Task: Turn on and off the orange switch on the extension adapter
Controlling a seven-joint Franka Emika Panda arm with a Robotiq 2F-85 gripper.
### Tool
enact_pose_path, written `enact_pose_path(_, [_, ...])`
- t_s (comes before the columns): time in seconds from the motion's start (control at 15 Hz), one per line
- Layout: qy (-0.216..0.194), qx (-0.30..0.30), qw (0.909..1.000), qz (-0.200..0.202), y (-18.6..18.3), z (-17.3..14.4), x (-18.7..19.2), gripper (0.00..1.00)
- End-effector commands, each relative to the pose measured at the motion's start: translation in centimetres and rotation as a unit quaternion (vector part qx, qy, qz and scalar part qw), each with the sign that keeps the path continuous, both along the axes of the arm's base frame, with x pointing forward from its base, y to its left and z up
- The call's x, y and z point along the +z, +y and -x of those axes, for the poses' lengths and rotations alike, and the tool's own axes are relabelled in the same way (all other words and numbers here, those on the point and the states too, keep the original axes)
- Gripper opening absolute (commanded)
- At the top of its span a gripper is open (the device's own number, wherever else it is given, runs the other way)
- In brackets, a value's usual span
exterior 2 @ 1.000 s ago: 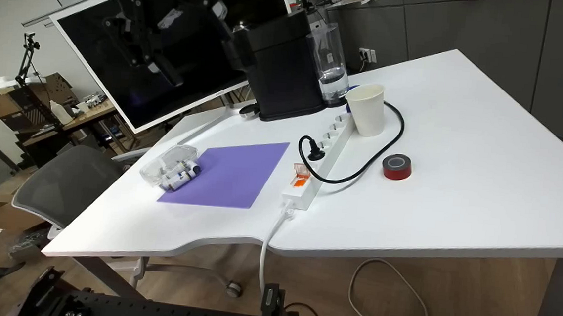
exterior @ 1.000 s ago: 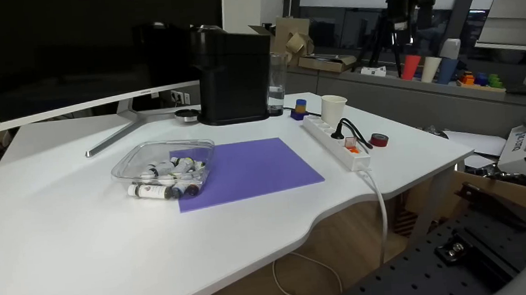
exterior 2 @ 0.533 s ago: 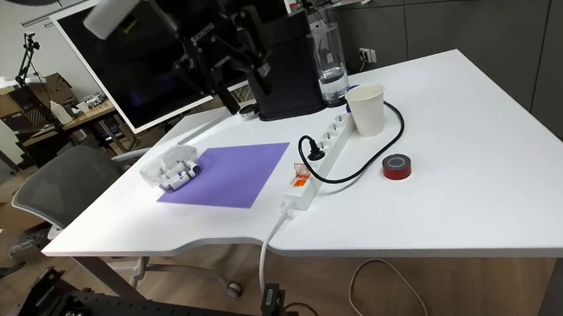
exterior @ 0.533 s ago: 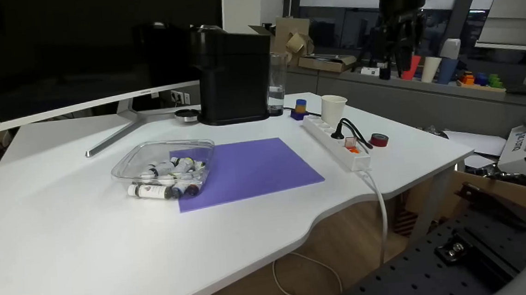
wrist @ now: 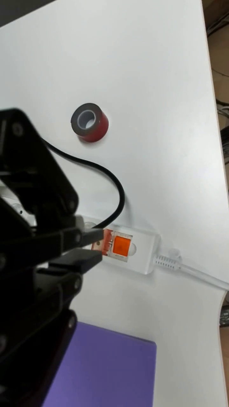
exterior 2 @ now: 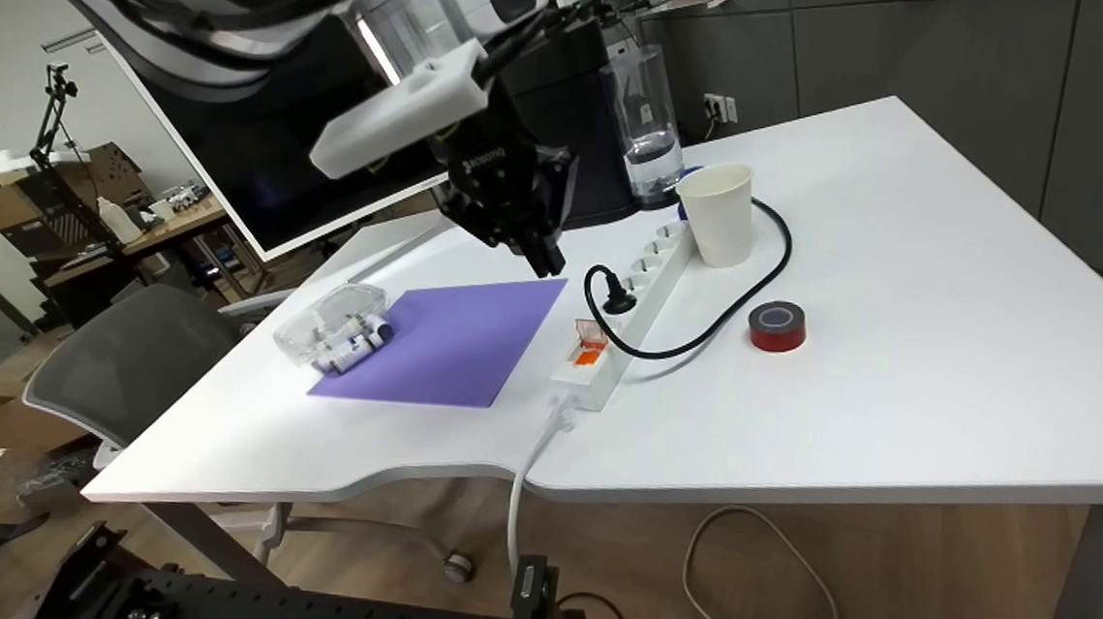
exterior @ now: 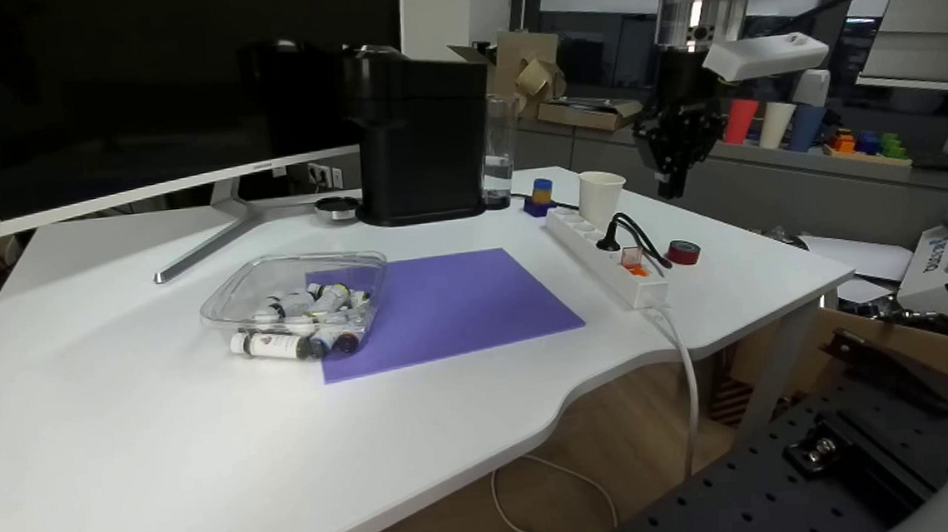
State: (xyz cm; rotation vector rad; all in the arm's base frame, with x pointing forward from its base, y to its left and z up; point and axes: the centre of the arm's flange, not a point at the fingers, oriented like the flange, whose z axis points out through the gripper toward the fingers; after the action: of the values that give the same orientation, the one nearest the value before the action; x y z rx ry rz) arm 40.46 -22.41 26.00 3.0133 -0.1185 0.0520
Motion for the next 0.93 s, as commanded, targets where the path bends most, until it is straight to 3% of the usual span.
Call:
enact_pose_path(0.0, [0.000, -0.010, 0.9998, -0.017, -1.6, -2.1, -2.4, 0.00])
enact_pose_path(0.07, [0.001, -0.007, 0.9999, -0.010, -0.4, -0.5, -1.5, 0.00])
enact_pose_path(0.47, [0.010, -0.007, 0.9999, -0.011, 0.0, -0.2, -1.7, 0.00])
enact_pose_path(0.87, [0.020, -0.027, 0.9992, -0.021, -0.9, -0.1, -4.2, 0.00])
